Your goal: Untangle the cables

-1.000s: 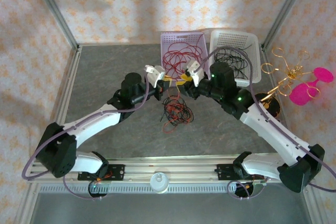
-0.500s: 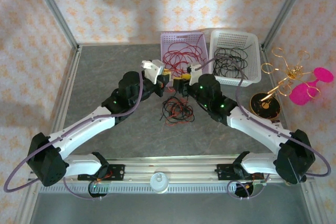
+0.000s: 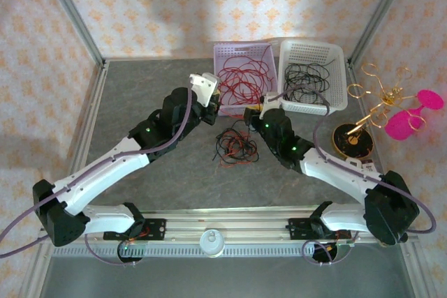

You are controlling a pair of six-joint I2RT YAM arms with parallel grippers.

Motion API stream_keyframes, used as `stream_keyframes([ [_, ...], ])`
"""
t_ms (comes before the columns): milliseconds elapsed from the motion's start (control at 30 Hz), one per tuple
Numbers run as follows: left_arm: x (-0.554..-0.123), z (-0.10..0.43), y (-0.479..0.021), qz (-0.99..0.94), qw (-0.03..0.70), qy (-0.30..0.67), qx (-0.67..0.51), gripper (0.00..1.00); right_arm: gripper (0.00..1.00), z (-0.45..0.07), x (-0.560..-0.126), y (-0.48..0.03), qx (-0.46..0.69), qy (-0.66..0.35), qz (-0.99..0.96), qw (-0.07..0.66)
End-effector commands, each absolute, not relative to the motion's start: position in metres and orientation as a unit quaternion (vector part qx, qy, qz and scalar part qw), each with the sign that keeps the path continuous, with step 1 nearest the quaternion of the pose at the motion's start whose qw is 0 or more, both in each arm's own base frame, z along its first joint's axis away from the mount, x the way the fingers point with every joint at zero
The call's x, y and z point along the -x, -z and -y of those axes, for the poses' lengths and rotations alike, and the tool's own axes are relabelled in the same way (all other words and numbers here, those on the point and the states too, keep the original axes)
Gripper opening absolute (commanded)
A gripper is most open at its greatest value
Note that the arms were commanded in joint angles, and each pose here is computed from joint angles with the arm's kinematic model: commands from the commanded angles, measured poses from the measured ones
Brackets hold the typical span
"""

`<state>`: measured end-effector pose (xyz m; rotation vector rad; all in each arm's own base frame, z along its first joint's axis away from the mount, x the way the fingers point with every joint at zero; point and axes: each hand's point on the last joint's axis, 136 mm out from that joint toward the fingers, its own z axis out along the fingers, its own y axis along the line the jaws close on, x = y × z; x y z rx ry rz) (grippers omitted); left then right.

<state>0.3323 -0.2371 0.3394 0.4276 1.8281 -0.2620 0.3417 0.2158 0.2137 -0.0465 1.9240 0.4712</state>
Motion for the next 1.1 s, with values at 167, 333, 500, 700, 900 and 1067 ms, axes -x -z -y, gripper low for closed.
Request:
stream_keyframes([
  [167, -0.316, 0.214, -0.391, -0.772, 0.606, 0.123, -0.148, 0.00, 0.05, -0.192, -0.337, -0.145, -0.008, -0.235, -0.837, 0.494],
  [333, -0.314, 0.214, -0.420, -0.761, 0.618, 0.137, -0.141, 0.00, 0.05, -0.198, -0.332, -0.113, -0.007, -0.245, -0.852, 0.462],
  [500, -0.314, 0.207, -0.441, -0.759, 0.625, 0.132, -0.127, 0.00, 0.11, -0.191, -0.330, -0.106, -0.003, -0.227, -0.855, 0.466],
  [700, -0.316, 0.195, -0.448, -0.769, 0.621, 0.092, -0.120, 0.00, 0.46, -0.171, -0.334, -0.101, -0.019, -0.173, -0.863, 0.474],
  [900, -0.317, 0.202, -0.437, -0.781, 0.602, 0.098, -0.133, 0.00, 0.51, -0.146, -0.326, -0.119, -0.027, -0.132, -0.859, 0.494],
  [1067, -0.319, 0.212, -0.424, -0.797, 0.576, 0.103, -0.149, 0.00, 0.55, -0.156, -0.306, -0.197, 0.012, -0.199, -0.823, 0.531],
])
